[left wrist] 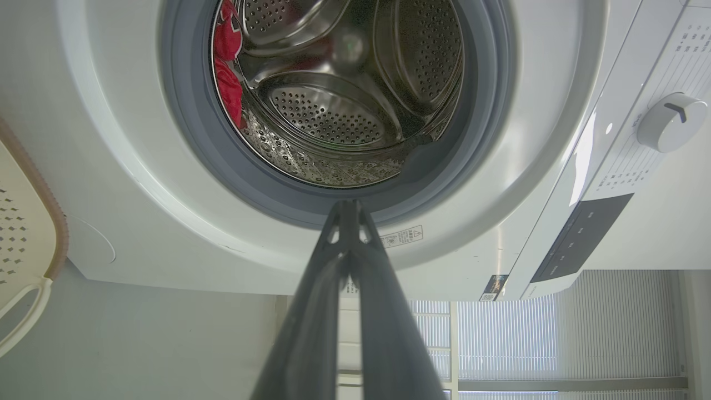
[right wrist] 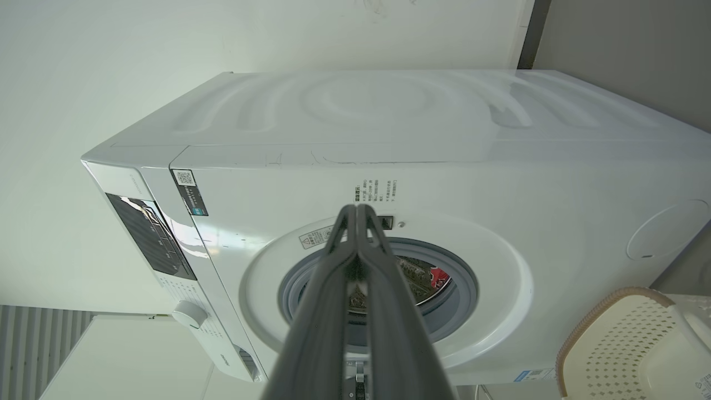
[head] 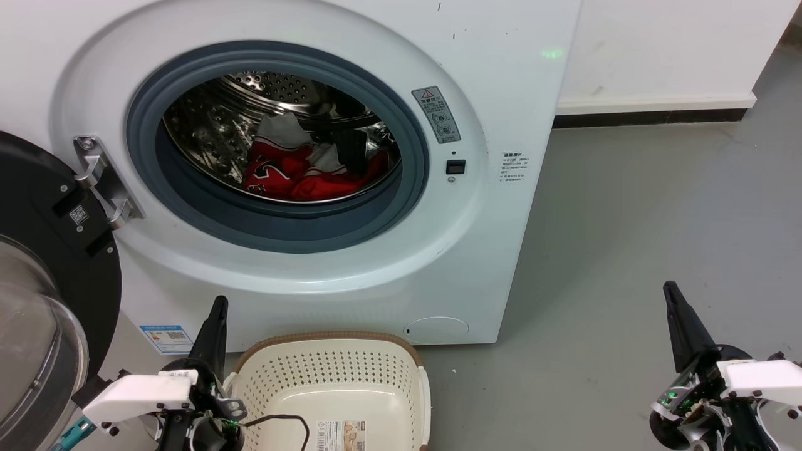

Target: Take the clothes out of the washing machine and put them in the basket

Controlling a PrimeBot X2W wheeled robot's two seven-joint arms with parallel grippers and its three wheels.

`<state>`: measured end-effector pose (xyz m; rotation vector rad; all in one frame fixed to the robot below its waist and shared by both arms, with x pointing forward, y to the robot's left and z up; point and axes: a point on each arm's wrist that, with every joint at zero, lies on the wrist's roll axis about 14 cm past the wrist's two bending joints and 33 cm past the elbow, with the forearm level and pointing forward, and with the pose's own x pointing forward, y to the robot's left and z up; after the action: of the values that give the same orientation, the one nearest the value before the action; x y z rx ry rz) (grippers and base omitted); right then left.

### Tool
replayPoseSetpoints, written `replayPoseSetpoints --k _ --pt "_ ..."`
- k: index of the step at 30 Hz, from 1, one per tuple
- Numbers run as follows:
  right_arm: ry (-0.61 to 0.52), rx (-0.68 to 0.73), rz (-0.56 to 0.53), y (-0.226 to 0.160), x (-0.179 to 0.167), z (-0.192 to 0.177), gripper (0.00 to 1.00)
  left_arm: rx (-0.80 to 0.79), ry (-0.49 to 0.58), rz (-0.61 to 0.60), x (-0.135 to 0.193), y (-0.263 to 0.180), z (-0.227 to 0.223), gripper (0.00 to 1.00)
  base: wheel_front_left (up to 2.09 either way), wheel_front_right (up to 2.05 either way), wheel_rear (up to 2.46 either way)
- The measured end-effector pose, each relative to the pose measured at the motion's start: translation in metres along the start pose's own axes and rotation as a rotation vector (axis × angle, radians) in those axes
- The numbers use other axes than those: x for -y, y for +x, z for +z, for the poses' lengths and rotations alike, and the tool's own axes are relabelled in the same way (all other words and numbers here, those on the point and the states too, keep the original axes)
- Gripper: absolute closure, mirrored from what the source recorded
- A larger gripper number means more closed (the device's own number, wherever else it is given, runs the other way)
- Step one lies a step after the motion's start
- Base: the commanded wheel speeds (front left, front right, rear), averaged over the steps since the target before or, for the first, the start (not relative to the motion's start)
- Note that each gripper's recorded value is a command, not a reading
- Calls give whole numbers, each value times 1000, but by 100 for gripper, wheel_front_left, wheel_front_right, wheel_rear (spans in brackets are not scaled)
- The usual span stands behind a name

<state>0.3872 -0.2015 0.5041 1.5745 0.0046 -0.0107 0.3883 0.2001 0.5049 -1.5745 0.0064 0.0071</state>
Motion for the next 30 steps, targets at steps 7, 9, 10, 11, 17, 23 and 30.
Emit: replayPoseSetpoints --k 7,9,10,11,17,23,30 --pt "0 0 0 0 0 0 100 0 0 0 0 0 0 100 0 0 0" --pt "0 0 0 0 0 0 100 0 0 0 0 0 0 100 0 0 0" --pt "0 0 0 0 0 0 100 0 0 0 0 0 0 100 0 0 0" --pt "0 0 0 0 0 0 100 0 0 0 0 0 0 100 0 0 0" --pt "0 0 0 0 0 0 100 0 0 0 0 0 0 100 0 0 0" --pt "0 0 0 0 0 0 100 0 0 0 0 0 0 100 0 0 0" --pt "3 2 -48 -7 16 0 0 -2 -5 54 -18 -8 -2 0 0 0 0"
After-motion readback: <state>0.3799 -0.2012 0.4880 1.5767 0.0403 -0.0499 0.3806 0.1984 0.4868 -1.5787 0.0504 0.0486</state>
